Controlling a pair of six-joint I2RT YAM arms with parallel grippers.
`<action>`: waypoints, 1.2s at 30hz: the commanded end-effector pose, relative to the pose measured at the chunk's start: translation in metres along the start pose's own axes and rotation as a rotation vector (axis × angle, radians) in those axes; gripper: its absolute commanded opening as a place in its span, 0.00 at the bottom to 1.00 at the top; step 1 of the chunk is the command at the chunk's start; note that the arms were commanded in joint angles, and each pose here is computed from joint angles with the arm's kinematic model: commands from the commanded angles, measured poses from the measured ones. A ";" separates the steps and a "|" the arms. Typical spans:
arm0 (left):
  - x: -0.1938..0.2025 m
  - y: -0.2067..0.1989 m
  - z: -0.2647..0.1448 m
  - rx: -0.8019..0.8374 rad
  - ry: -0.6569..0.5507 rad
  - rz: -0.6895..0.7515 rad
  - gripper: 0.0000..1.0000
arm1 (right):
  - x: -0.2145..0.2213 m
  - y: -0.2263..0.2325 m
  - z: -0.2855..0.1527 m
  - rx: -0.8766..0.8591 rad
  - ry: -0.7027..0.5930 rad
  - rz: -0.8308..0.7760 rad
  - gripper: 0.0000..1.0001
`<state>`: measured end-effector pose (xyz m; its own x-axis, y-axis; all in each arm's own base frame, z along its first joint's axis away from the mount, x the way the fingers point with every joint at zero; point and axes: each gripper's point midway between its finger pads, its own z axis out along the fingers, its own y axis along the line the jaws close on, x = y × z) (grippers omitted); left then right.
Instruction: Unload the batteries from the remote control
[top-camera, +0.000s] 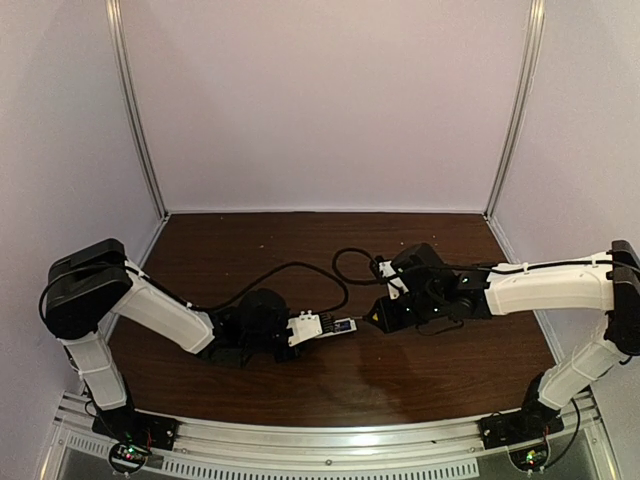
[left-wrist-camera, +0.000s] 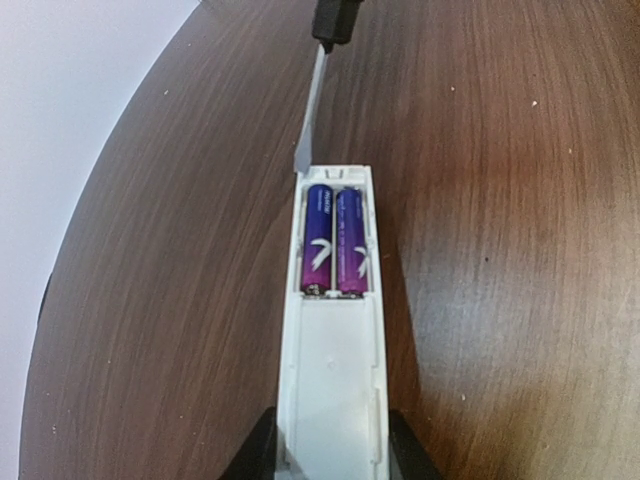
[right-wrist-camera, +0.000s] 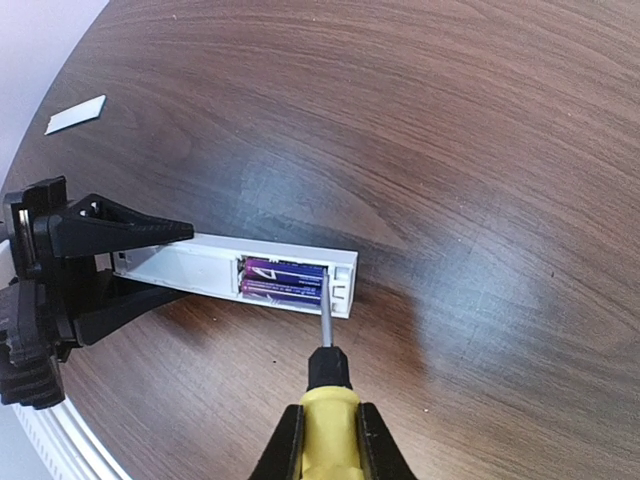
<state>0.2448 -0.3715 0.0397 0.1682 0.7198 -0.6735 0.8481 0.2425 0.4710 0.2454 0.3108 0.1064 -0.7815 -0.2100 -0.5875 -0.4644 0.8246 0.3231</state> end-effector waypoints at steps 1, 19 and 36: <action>-0.012 0.002 0.004 -0.003 -0.029 -0.013 0.00 | -0.011 0.000 -0.001 0.027 -0.033 0.001 0.00; -0.012 0.003 0.004 -0.006 -0.021 -0.011 0.00 | 0.000 -0.002 0.008 0.033 -0.002 0.000 0.00; -0.012 0.004 0.004 -0.005 -0.019 -0.010 0.00 | 0.005 0.000 0.013 0.037 0.009 -0.013 0.00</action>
<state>0.2461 -0.3721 0.0401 0.1579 0.7250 -0.6704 0.8495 0.2464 0.4665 0.2466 0.3127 0.0976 -0.7794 -0.2201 -0.5865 -0.4618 0.8345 0.3006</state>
